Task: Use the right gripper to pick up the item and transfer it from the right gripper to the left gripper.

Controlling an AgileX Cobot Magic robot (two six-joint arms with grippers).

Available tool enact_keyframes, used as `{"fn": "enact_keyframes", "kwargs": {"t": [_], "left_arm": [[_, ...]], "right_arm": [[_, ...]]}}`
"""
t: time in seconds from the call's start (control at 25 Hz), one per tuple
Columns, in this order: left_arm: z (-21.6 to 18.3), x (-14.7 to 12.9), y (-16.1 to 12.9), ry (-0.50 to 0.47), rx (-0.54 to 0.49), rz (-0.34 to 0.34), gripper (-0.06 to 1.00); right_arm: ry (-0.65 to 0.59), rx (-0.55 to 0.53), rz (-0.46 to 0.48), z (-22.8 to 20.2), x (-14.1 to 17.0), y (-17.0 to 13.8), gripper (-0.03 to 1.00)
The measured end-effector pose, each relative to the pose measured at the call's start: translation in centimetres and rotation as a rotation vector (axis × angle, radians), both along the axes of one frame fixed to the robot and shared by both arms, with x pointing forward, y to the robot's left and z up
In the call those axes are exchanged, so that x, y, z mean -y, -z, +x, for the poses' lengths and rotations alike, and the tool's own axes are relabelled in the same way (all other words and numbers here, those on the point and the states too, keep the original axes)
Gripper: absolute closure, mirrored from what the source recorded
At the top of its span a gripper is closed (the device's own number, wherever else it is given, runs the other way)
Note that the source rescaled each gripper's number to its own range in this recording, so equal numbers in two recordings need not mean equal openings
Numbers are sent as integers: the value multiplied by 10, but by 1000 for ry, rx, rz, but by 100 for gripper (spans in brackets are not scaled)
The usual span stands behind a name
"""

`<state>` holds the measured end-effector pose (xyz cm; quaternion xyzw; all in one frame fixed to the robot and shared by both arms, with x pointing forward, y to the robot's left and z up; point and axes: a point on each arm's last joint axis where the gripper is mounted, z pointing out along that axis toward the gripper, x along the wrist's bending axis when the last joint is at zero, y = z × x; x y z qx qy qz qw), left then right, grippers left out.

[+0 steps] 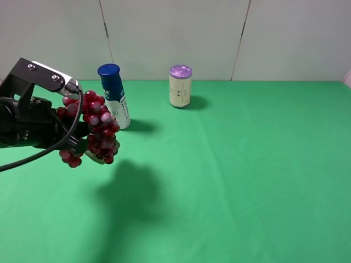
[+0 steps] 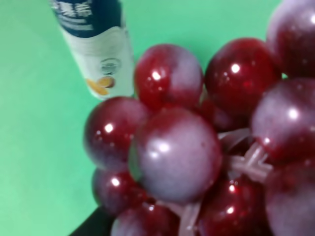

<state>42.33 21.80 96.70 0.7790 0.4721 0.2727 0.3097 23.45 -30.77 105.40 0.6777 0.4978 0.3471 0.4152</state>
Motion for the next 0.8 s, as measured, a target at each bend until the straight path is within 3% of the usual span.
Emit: {"fn": "enact_keyframes", "kwargs": {"t": [0.24,0.8], "left_arm": [[2,-7,0,-87,4,17,94],[-3,-16,7,-165,-12,52,94]], "right_arm": [[0,0,0,0,0,0,-3],[0,1,0,0,0,0,-3]]}}
